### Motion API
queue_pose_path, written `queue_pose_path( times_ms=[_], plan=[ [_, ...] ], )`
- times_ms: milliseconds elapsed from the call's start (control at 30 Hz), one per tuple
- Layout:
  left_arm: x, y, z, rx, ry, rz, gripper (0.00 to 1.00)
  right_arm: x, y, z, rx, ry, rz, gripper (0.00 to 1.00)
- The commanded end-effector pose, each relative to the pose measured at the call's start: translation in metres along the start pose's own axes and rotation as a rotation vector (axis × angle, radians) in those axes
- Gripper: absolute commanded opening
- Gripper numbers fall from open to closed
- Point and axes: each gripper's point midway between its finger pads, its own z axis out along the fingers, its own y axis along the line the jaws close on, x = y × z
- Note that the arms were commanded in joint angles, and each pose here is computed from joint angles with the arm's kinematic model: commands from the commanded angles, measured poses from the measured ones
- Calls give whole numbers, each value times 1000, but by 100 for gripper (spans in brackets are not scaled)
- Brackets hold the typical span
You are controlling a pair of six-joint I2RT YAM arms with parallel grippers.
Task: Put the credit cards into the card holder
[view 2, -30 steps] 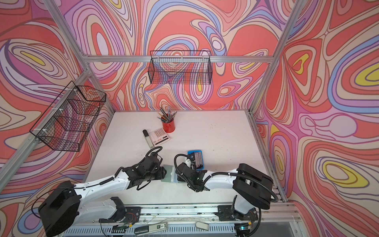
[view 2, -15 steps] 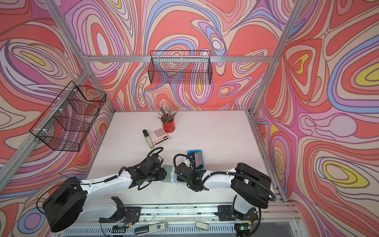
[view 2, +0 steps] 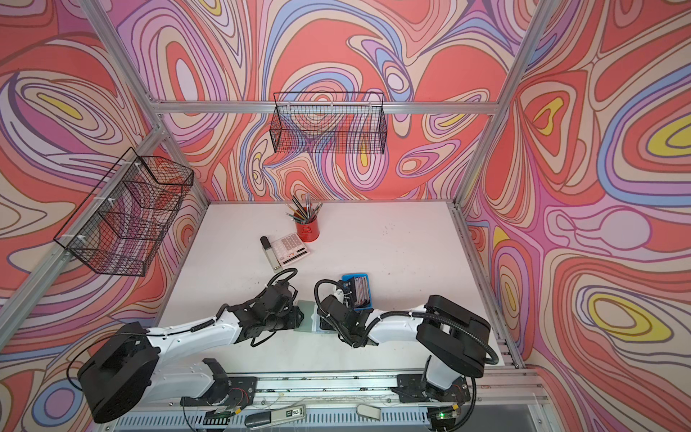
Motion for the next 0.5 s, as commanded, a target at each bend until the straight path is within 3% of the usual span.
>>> queue_pose_path(
  times_ms=[0,333,467],
  plan=[
    [1,3,2,-3,-1,-21,43,-7,13,-3,-35,-8,10,44],
    [1,4,2,-4,-1,-22,43,-9,24,-5,-73,-2,-5,45],
    [0,4,1,-2,-2,-23,43,-10,31,-7,-107,-1,-10,50]
  ],
)
